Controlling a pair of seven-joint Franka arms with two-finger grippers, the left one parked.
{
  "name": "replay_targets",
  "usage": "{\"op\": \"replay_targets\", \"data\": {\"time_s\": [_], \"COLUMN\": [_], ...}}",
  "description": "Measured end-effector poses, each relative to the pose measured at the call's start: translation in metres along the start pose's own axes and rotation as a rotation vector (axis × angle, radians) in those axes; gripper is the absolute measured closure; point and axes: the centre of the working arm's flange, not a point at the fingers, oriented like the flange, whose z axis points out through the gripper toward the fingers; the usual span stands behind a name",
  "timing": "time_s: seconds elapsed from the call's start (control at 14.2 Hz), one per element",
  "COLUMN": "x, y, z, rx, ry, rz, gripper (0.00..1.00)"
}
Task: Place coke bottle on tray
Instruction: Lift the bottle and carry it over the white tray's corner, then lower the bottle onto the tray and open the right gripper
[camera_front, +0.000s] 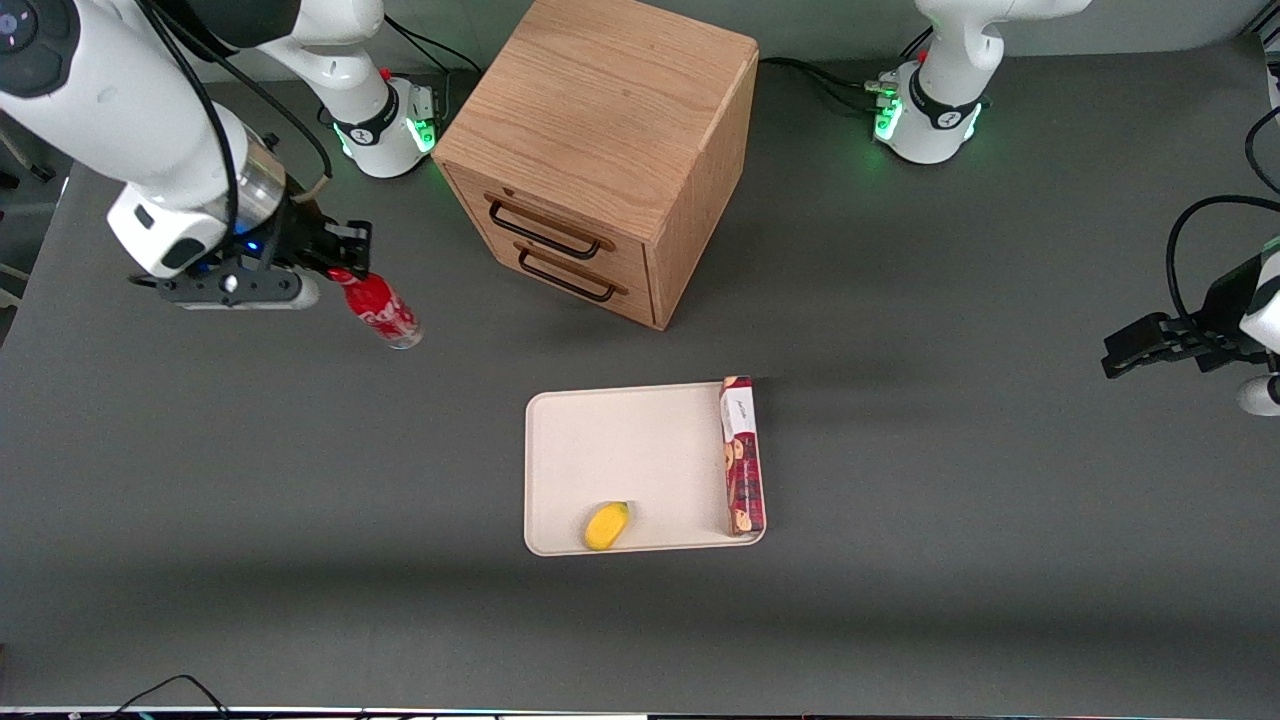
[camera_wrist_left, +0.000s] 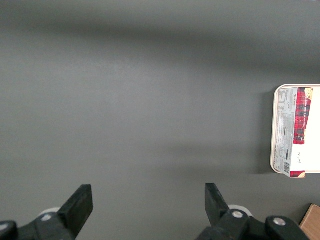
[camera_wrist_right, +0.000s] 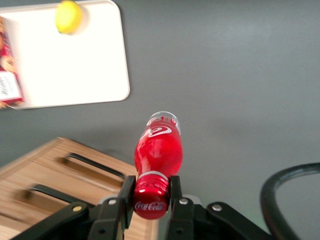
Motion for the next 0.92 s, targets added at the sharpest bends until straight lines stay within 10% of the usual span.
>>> {"op": "replay_targets", "data": {"time_s": [0.21,0.92], "x": [0.029,0.066], "y": [-0.061,-0.160], "z": [0.042,0.238], "rx": [0.051,-0.007], "ry": [-0.052,0.062], "rz": [0.110,0.234], "gripper": [0.68,0.68]}}
